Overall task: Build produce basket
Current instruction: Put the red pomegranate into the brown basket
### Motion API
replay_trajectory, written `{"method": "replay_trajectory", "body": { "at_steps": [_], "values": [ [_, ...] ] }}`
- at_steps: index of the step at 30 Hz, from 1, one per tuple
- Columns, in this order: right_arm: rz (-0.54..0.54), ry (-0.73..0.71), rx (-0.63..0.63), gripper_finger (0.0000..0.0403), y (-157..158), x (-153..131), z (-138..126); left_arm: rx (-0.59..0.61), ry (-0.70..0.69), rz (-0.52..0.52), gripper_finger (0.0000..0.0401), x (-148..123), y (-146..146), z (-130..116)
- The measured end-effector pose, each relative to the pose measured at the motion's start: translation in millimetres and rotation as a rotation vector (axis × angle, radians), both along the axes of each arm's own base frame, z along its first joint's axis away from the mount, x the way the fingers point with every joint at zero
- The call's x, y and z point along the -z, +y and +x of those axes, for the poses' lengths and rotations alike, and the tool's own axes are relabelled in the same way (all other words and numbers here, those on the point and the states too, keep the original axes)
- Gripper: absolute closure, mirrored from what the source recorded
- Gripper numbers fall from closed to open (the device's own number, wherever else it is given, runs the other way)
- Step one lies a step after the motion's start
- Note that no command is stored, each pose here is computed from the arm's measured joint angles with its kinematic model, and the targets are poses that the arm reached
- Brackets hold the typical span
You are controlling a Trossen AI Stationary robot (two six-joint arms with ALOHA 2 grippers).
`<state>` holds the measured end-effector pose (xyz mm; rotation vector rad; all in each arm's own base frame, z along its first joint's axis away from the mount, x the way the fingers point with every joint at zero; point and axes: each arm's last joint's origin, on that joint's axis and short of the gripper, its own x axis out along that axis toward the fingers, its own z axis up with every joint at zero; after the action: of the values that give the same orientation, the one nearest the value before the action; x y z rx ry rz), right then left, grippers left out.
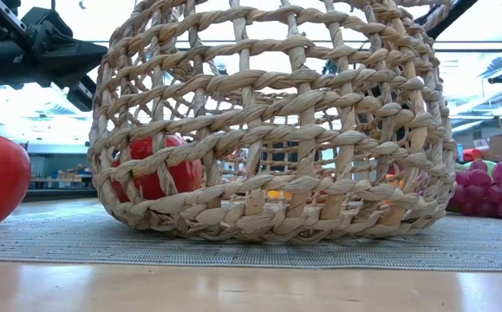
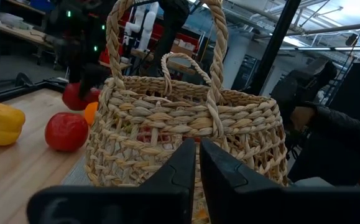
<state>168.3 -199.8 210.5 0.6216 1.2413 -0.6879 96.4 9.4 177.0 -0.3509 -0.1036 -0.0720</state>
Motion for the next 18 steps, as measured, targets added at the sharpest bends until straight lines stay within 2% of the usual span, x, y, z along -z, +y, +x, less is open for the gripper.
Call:
{"method": "replay_trajectory", "body": {
  "at_steps": [5,10,18],
  "values": [
    [0.011,-0.164,-0.033,0.0055,-1,-27,7,0.0,-0.001,0.0,0.0368,0,0,0],
    [0.014,-0.393,-0.097,0.0055,5,-62,13,0.0,0.0,-0.001,0.0366,0,0,0],
    [-0.074,-0.722,-0.19,0.0056,27,-121,21,0.0,0.0,-0.001,0.0372,0,0,0]
  ]
}}
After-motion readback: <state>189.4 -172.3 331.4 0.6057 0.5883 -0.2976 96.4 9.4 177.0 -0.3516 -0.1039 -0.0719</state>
